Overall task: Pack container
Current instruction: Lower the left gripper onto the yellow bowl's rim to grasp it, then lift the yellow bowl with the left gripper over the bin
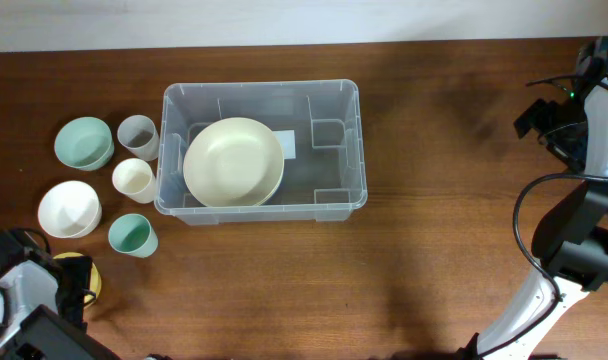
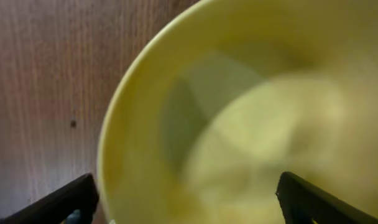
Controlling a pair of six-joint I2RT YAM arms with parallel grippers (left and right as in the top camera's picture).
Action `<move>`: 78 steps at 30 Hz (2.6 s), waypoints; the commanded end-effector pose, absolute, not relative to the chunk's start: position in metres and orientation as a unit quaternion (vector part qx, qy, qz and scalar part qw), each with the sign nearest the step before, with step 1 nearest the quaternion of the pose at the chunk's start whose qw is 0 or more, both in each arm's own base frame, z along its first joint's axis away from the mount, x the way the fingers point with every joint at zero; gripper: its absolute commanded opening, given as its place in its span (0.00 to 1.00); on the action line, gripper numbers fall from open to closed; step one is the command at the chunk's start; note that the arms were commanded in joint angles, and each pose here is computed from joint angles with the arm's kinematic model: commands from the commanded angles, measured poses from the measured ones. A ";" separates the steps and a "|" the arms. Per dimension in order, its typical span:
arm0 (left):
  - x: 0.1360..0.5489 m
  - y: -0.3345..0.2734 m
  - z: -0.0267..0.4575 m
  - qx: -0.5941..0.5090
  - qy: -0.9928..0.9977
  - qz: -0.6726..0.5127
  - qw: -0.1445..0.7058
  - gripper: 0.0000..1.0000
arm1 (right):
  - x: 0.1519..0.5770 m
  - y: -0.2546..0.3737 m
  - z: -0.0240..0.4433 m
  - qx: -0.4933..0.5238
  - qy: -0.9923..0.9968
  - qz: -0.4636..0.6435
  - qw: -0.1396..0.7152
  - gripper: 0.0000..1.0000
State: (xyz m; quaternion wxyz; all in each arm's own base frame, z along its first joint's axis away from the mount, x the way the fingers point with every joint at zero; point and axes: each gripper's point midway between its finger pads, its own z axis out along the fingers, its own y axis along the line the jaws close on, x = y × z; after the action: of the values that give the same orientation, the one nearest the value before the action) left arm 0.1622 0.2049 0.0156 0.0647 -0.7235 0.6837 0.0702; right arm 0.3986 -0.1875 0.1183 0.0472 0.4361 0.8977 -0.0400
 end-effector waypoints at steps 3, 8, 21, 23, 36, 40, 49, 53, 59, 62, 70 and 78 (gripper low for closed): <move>0.163 0.205 0.000 -0.729 0.680 0.063 0.052 0.79 | 0.398 -0.187 0.124 0.436 0.897 -0.041 0.054 0.99; 0.164 0.205 -0.001 -0.729 0.680 0.063 0.050 0.57 | 0.398 -0.187 0.124 0.436 0.897 -0.041 0.054 0.99; 0.183 0.218 0.035 -0.726 0.679 0.048 0.092 0.16 | 0.398 -0.187 0.124 0.436 0.897 -0.041 0.054 0.99; 0.187 0.225 0.058 -0.726 0.677 0.052 0.113 0.12 | 0.398 -0.187 0.124 0.436 0.897 -0.041 0.054 0.99; 0.243 0.239 0.284 -0.654 0.642 -0.001 0.399 0.01 | 0.398 -0.187 0.124 0.436 0.897 -0.041 0.054 0.99; 0.302 0.179 0.386 -0.479 0.685 -0.096 0.541 0.01 | 0.398 -0.187 0.124 0.436 0.897 -0.041 0.054 0.99; 0.427 -0.067 0.402 -0.150 0.772 -0.259 0.561 0.01 | 0.398 -0.187 0.124 0.436 0.897 -0.041 0.054 0.99; 0.459 -0.131 0.332 -0.103 0.824 -0.264 0.490 0.01 | 0.398 -0.187 0.124 0.436 0.897 -0.041 0.054 0.99; 0.483 -0.195 0.226 -0.036 0.879 -0.266 0.394 0.01 | 0.398 -0.187 0.124 0.436 0.897 -0.041 0.054 0.99; 0.483 -0.218 0.186 -0.018 0.894 -0.282 0.347 0.01 | 0.398 -0.187 0.124 0.436 0.897 -0.041 0.054 0.99; 0.476 -0.208 0.152 -0.036 0.920 -0.235 0.312 0.01 | 0.398 -0.187 0.124 0.436 0.897 -0.041 0.054 0.99; 0.466 -0.199 0.112 -0.033 0.944 -0.195 0.264 0.01 | 0.398 -0.187 0.124 0.436 0.897 -0.041 0.054 0.99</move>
State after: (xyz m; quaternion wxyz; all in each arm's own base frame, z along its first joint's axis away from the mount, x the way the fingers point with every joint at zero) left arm 0.4646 -0.1999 0.1269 0.2726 -0.0418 0.9381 -0.2094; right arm 0.3986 -0.1874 0.1183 0.0471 0.4360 0.8978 -0.0398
